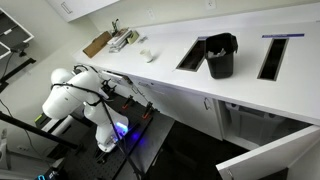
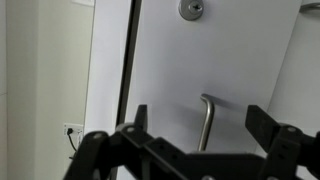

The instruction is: Open the second drawer from the right, take the paper out of the drawer and place it in the black bin on the counter then close the drawer

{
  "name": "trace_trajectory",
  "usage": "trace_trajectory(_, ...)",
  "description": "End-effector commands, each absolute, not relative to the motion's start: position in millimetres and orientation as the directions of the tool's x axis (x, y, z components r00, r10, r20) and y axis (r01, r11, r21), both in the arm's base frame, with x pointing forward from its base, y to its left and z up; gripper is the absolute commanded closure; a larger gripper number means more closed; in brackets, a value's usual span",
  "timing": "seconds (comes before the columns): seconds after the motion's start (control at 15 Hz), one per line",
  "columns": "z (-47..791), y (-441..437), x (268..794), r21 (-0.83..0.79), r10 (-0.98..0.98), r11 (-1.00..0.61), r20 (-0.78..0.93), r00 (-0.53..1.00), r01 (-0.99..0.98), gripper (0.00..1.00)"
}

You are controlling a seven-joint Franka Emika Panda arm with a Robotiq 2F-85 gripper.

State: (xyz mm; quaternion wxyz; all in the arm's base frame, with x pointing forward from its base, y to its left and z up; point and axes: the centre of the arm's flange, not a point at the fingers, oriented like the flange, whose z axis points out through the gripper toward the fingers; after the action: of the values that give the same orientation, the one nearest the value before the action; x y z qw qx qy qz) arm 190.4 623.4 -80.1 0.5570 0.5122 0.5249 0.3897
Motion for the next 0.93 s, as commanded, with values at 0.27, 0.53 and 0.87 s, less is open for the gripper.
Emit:
trace_trajectory(0.27, -88.7, 653.6, 206.7, 0.987, 0.975, 0.159, -0.162, 0.152, 0.033, 0.00)
trace_trajectory(0.53, -89.8, 654.2, 210.2, 0.988, 0.975, 0.155, -0.157, 0.154, 0.026, 0.32)
trace_trajectory(0.87, -98.5, 652.1, 204.9, 0.988, 0.978, 0.147, -0.152, 0.142, 0.047, 0.71)
